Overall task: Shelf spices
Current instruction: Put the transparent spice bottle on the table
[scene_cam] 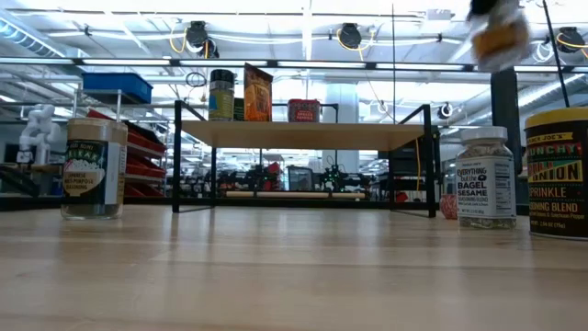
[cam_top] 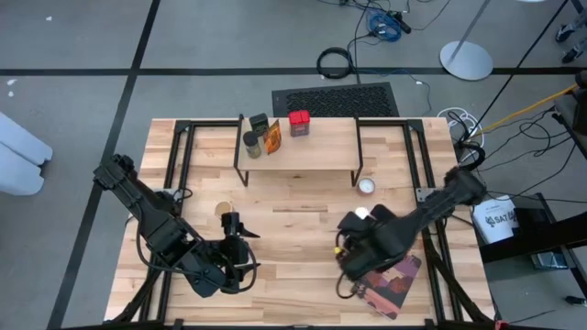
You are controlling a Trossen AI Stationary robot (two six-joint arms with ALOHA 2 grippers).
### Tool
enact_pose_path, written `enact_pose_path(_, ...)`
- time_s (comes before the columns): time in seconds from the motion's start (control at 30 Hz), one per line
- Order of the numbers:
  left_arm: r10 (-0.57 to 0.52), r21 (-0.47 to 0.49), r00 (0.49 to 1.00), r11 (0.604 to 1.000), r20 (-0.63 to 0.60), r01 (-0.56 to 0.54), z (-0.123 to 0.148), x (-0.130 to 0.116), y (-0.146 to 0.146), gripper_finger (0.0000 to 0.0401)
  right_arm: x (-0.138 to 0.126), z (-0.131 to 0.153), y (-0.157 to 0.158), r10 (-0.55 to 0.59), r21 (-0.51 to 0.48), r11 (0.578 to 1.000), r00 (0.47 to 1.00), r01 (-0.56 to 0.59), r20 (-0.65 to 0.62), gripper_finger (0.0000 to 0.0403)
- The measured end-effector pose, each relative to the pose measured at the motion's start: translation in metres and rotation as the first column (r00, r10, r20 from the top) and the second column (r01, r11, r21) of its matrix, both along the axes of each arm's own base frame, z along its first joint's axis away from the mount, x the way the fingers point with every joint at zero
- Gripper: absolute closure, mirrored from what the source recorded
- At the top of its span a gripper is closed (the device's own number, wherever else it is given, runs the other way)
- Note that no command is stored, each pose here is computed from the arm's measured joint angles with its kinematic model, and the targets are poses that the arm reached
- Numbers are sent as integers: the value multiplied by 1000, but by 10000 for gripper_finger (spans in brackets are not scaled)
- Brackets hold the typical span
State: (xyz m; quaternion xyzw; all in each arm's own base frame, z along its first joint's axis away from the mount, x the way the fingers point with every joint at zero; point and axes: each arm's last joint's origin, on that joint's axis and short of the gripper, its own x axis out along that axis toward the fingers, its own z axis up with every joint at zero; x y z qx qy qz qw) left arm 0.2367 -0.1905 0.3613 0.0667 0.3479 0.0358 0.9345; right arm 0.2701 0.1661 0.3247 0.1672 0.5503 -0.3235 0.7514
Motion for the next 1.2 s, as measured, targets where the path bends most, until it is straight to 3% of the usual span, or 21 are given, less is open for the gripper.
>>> enact_pose_path(0.2,24,-20,1000,1000,5,-24,0,2,2,77,-37,39,-7,40,64,997,991,-49,131,236)
enact_pose_path(0.37,39,-21,999,999,5,-39,0,4,5,77,-69,43,-23,61,20,998,982,-66,181,236)
enact_pose_path(0.77,107,-36,994,994,14,-107,0,13,17,77,-133,-29,-52,-136,21,991,979,134,154,236)
enact_pose_path(1.0,158,-49,987,987,34,-156,1,17,22,77,-139,-92,-48,-220,110,973,951,201,216,236)
enact_pose_path(1.2,181,-77,981,981,71,-176,4,23,25,77,-142,-121,-53,-284,119,958,926,262,247,236)
